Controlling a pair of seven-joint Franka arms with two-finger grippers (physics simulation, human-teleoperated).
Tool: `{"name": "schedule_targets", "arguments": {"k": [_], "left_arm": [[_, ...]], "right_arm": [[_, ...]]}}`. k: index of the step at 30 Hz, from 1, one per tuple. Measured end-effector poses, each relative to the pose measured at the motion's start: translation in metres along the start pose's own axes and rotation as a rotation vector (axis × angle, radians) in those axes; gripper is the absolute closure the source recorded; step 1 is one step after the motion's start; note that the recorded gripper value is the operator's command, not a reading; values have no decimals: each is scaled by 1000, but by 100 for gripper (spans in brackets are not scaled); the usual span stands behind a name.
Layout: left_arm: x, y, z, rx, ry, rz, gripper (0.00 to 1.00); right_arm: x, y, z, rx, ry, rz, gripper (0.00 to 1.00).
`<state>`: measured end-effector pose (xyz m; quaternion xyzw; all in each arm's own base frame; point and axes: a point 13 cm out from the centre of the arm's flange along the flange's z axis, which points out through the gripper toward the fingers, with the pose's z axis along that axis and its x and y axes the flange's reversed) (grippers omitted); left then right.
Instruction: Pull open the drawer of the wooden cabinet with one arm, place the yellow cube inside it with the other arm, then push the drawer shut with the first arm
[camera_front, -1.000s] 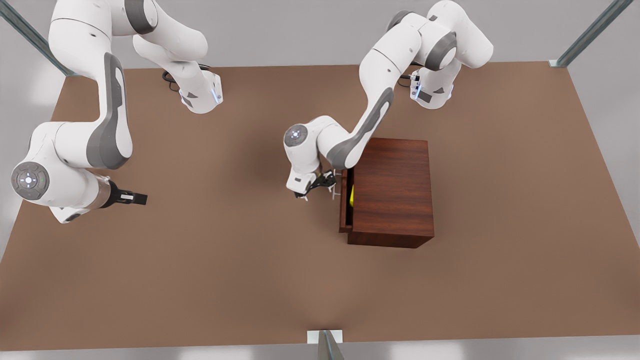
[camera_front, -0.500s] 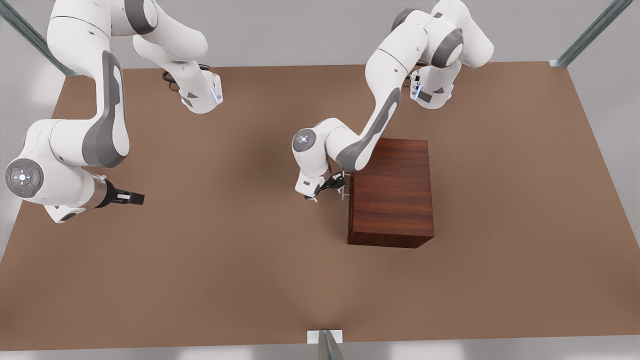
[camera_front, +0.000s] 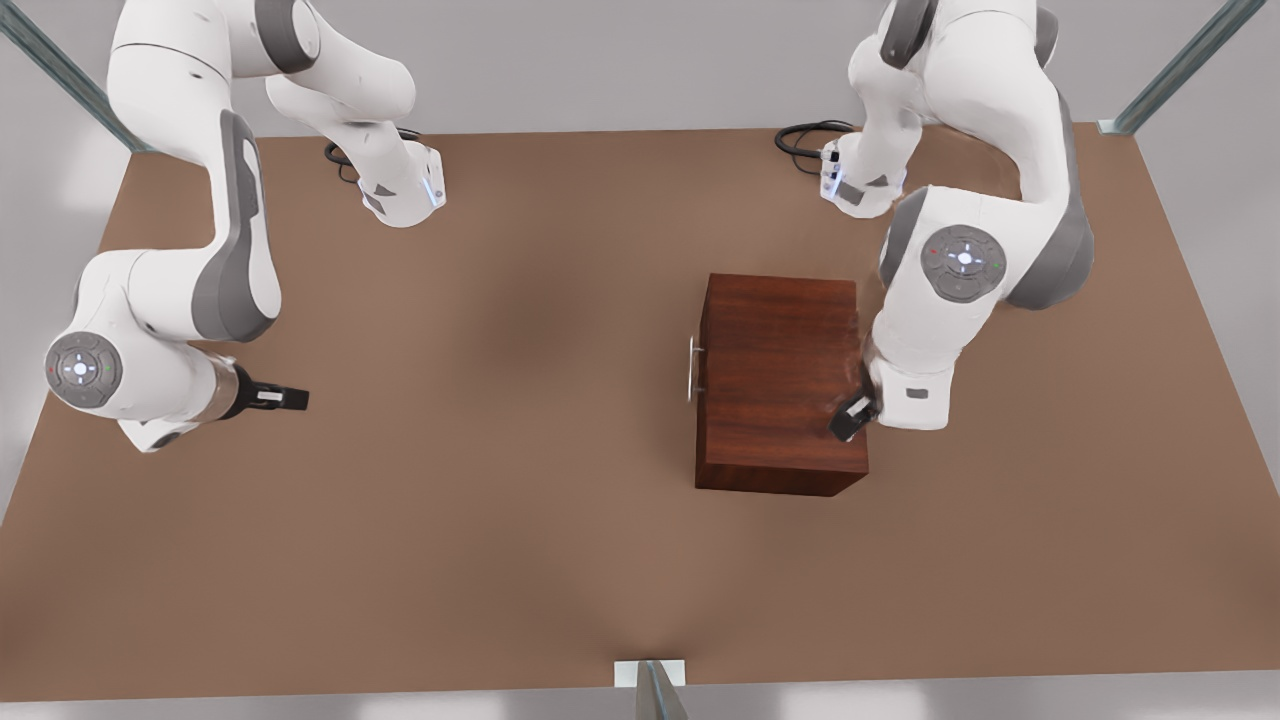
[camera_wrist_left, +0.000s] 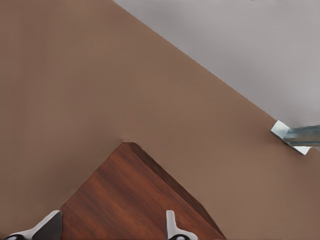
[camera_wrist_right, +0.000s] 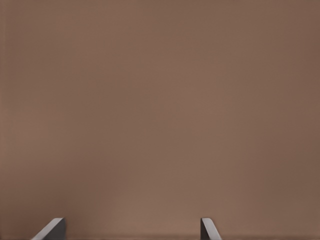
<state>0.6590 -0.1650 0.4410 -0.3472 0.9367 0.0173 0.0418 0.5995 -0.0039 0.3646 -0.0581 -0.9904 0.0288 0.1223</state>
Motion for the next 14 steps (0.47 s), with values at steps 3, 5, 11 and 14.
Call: {"name": "schedule_targets", "arguments": {"k": [3, 5, 11, 14], "left_arm": [[-35, 97, 6, -18, 108, 7, 0], [-29, 96, 1, -4, 123, 97, 0], [-27, 82, -4, 23, 126, 315, 0], [-29, 84, -3, 29, 130, 390, 0]], "right_arm": [[3, -3, -10, 0, -2, 4, 0], [5, -4, -14, -1, 2, 6, 0], [15, 13, -23, 7, 16, -22, 0], [18, 15, -26, 10, 20, -24, 0]]}}
